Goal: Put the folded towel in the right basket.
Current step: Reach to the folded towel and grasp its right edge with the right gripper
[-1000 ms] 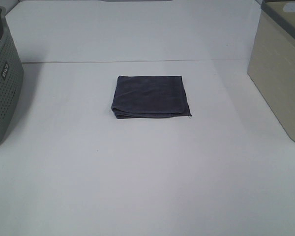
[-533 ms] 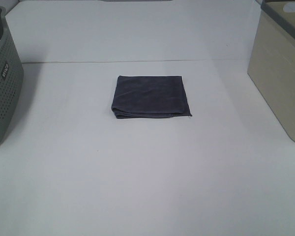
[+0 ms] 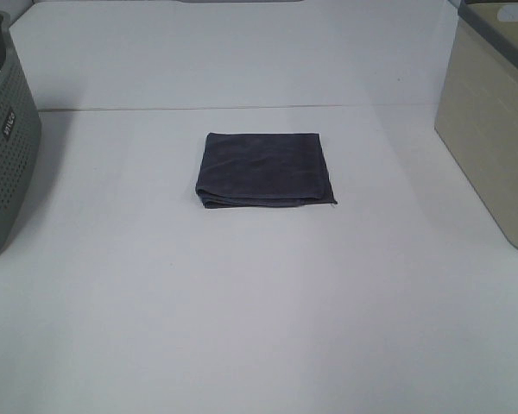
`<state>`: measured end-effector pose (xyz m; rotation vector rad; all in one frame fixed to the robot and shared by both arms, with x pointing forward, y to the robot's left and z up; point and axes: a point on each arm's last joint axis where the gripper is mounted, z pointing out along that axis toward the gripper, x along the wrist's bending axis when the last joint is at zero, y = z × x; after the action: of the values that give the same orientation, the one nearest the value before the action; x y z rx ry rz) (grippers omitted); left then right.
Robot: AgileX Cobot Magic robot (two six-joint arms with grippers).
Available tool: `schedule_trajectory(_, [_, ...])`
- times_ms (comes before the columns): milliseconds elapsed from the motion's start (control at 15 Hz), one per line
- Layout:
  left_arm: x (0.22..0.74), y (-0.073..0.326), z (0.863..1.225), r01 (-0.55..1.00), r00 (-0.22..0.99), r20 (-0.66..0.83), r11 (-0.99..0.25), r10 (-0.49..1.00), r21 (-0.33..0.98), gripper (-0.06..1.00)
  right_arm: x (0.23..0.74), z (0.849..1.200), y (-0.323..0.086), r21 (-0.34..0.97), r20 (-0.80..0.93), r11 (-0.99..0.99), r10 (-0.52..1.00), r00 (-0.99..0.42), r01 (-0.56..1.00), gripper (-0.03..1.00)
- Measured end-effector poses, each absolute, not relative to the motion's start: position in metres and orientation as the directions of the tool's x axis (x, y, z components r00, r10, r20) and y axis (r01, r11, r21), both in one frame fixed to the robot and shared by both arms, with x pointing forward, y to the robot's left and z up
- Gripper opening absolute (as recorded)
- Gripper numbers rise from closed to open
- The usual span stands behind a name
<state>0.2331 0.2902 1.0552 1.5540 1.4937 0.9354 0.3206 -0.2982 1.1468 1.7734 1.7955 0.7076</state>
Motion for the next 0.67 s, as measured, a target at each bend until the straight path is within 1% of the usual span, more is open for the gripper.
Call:
schedule_trajectory(67, [0.233,0.29,1.055,0.432,0.042,-0.004,-0.015,0.999,0.902,0.99,0.345,1.166,-0.298,0.675,0.011,0.005,1.0,-0.017,0.738,0.97])
schedule_trajectory(133, [0.233,0.29,1.055,0.432,0.042,-0.004,-0.015,0.999,0.902,0.99,0.368,1.177,-0.297,0.662,0.02,0.002,1.0,-0.02,0.75,0.97])
schedule_trajectory(333, [0.233,0.29,1.055,0.432,0.042,-0.004,-0.015,0.999,0.902,0.99,0.431,1.191,-0.292,0.616,0.087,-0.011,0.995,-0.054,0.787,0.97])
schedule_trajectory(533, [0.233,0.29,1.055,0.432,0.042,-0.004,-0.015,0.999,0.902,0.99,0.486,1.176,-0.276,0.558,0.248,-0.005,0.955,-0.162,0.83,0.96])
schedule_trajectory(600, [0.233,0.29,1.055,0.432,0.042,-0.004,-0.015,0.999,0.902,0.99,0.498,1.171,-0.272,0.548,0.29,-0.016,0.941,-0.172,0.836,0.96])
schedule_trajectory(667, [0.233,0.29,1.055,0.432,0.042,-0.004,-0.015,0.999,0.902,0.99,0.52,1.16,-0.265,0.522,0.373,-0.038,0.909,-0.188,0.852,0.96])
